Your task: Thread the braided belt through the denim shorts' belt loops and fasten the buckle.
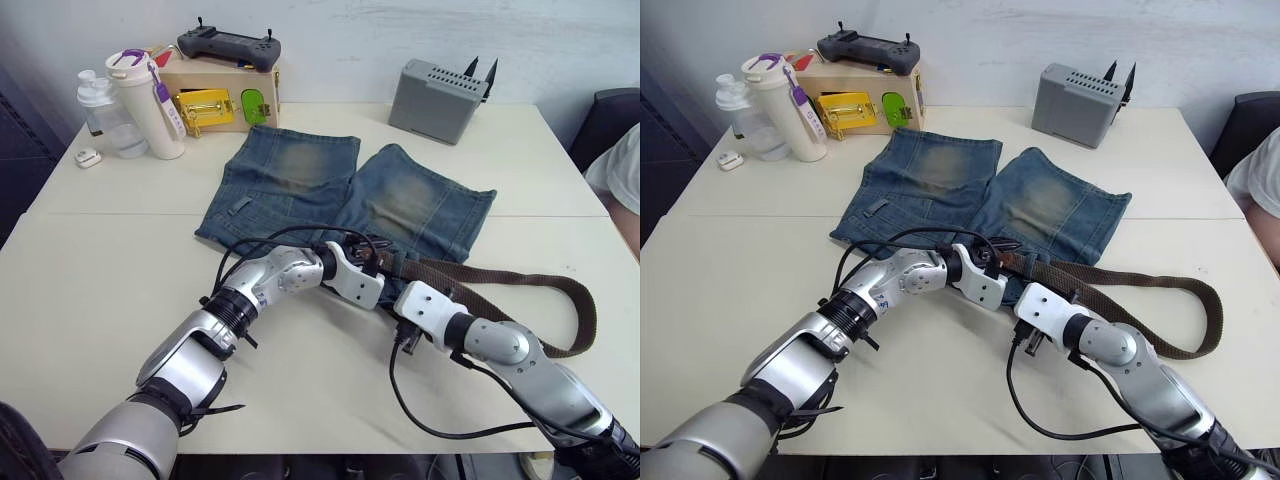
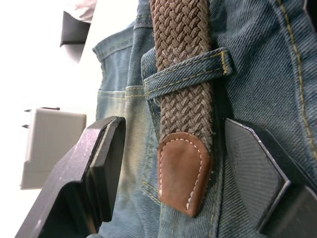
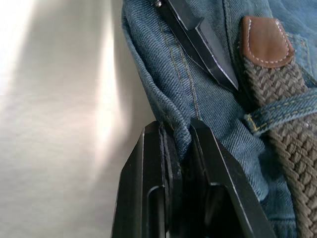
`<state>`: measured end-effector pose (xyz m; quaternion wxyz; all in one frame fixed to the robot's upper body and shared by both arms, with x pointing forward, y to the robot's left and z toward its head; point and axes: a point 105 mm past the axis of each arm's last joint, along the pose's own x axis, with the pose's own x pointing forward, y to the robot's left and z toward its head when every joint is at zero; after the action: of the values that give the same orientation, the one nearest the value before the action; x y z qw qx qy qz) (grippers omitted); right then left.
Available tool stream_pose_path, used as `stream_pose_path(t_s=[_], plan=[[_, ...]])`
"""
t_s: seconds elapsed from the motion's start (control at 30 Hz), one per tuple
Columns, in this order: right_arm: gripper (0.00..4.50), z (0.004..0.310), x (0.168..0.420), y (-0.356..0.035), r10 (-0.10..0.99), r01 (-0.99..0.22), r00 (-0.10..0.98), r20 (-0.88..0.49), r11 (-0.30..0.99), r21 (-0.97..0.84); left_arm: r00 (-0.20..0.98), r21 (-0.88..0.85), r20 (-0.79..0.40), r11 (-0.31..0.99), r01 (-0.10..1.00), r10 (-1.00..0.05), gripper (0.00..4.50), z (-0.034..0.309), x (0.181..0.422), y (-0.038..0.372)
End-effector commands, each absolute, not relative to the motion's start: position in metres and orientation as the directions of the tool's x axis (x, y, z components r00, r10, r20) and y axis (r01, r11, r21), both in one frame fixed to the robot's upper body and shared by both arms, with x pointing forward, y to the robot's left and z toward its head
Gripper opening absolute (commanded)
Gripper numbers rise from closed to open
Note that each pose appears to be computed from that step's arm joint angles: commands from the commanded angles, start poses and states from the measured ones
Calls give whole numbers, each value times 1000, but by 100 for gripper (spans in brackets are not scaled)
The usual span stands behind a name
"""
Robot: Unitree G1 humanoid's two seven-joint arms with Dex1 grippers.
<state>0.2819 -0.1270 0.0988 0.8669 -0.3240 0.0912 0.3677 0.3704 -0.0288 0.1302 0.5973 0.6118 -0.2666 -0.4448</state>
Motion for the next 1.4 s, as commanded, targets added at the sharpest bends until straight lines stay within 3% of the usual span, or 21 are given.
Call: stream_pose_path(t_s=[0.03, 0.27, 0.3, 0.53, 0.87, 1.03, 1.2, 1.4], plan=[[1, 102, 276, -128, 580, -697, 712, -396, 518, -496, 557, 982, -174, -98, 163, -812, 316, 146, 391, -11], [0, 100, 278, -129, 569, -694, 717, -403, 527, -490, 565, 981, -185, -118, 154, -804, 31, 149, 393, -2], [0, 99, 278, -130, 564, -692, 719, -406, 531, -489, 567, 981, -186, -119, 152, -802, 15, 150, 394, -1], [0, 100, 285, -146, 502, -652, 758, -416, 577, -492, 616, 986, -163, -107, 126, -771, 15, 173, 397, 24], [0, 107, 298, -166, 460, -627, 779, -426, 586, -514, 688, 983, -176, -91, 158, -704, 15, 198, 382, 54], [0, 110, 301, -161, 480, -635, 772, -416, 579, -511, 691, 974, -207, -78, 214, -692, 15, 185, 379, 54], [0, 114, 303, -159, 493, -639, 769, -408, 573, -513, 665, 937, -270, -31, 348, -697, 15, 165, 372, 54], [0, 120, 302, -172, 496, -644, 763, -415, 526, -555, 608, 876, -252, 90, 475, -753, 209, 185, 369, 54]])
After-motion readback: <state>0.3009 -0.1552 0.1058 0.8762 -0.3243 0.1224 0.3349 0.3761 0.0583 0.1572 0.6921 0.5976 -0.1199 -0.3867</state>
